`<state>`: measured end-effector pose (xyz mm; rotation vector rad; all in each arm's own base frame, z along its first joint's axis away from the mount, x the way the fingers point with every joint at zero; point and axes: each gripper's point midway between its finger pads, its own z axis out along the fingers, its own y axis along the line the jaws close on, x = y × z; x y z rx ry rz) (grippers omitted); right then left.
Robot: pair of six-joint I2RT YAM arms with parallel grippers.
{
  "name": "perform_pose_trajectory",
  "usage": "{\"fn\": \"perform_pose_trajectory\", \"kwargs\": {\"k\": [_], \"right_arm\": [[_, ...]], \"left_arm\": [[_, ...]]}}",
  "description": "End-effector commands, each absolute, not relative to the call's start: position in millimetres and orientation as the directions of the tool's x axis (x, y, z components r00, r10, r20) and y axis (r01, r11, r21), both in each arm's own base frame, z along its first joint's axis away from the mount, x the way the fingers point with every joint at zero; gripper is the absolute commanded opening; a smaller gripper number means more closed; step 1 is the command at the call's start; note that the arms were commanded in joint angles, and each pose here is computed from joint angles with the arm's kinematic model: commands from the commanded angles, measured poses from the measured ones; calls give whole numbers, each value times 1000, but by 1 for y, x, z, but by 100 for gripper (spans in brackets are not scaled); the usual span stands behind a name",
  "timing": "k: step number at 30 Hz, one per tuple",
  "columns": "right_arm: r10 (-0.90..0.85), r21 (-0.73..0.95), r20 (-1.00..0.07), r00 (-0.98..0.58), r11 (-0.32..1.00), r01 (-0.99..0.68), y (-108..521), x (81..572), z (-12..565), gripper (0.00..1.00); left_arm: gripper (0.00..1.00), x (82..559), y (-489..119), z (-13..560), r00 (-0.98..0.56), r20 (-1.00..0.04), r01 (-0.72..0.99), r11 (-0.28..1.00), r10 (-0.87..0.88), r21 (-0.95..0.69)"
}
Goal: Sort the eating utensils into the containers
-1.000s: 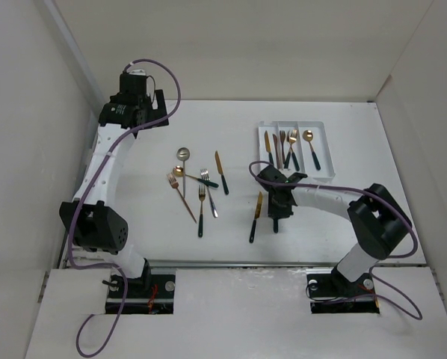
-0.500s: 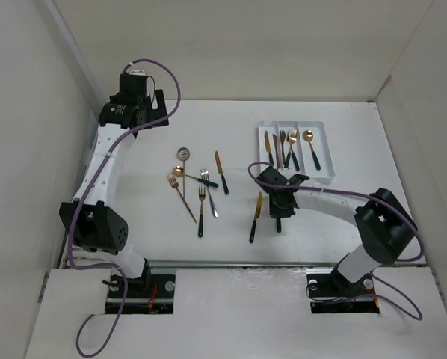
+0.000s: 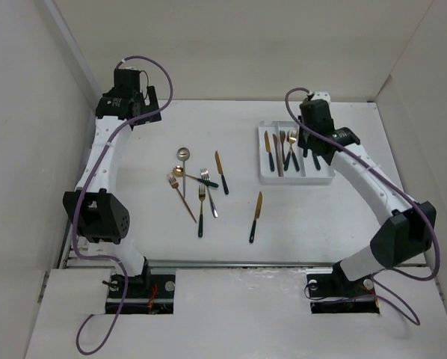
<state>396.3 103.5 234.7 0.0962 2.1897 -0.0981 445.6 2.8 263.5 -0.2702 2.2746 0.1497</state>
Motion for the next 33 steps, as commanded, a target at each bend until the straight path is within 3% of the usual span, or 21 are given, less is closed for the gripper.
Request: {"fn": "perform_pose_trajectory", "kwargs": {"k": [1,15,20,24,25,27,29,33], "right_arm": [[-104,-192,-796,-596,978,86,71,423,224,0],[-146,-298,-654,-742,951,76,29,449,120,0],[-137,-291,-656,-742,953,81,31,475,116,0],[-126,-299,-615,-779,951,82,28,480,106,18],[-111,-298,-588,-801,951,87,28,474,102,28],[-96,-320,-586,-805,940,121,22,472,108,35],[-78,-327,-610,-789,931,161,20,467,122,50],[-19,-277,-674,-738,933,229,17,456,160,53]], "left_arm": [[97,452,11,299,-570,-809,-265,964,-145,15],[97,456,17,288,-593,-792,-267,963,-146,23],[97,456,17,277,-615,-775,-266,963,-145,31],[97,454,16,270,-630,-763,-259,965,-145,31],[97,454,14,269,-634,-761,-243,970,-136,29],[96,450,14,268,-641,-755,-243,970,-136,32],[96,445,13,260,-668,-733,-229,973,-126,42],[96,436,10,250,-695,-709,-205,978,-117,40]]}}
